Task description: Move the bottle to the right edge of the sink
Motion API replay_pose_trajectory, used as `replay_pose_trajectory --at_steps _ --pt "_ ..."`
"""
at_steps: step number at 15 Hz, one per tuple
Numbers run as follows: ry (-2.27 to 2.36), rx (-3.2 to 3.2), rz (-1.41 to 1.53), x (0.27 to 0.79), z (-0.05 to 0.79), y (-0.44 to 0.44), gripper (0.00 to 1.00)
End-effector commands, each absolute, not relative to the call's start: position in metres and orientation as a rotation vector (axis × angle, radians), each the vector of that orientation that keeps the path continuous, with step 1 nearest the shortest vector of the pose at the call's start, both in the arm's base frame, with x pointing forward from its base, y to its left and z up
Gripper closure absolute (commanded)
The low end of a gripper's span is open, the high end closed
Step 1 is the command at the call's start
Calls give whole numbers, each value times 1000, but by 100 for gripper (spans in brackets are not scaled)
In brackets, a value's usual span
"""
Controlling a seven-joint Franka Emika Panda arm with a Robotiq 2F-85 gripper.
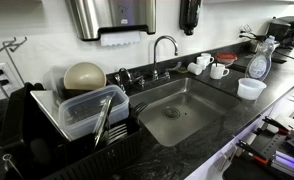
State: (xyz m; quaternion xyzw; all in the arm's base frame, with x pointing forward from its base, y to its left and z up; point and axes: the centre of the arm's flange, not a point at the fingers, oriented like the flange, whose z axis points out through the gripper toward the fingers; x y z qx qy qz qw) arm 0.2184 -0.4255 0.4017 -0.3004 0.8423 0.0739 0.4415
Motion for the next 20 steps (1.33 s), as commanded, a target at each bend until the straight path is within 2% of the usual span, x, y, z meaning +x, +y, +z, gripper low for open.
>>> replay_pose_trajectory --at_steps 1,9,20 --pt "2030 -558 315 226 393 -438 0" --pt "1940 -395 584 221 369 -424 0" --pt "2018 -429 651 244 335 -413 0"
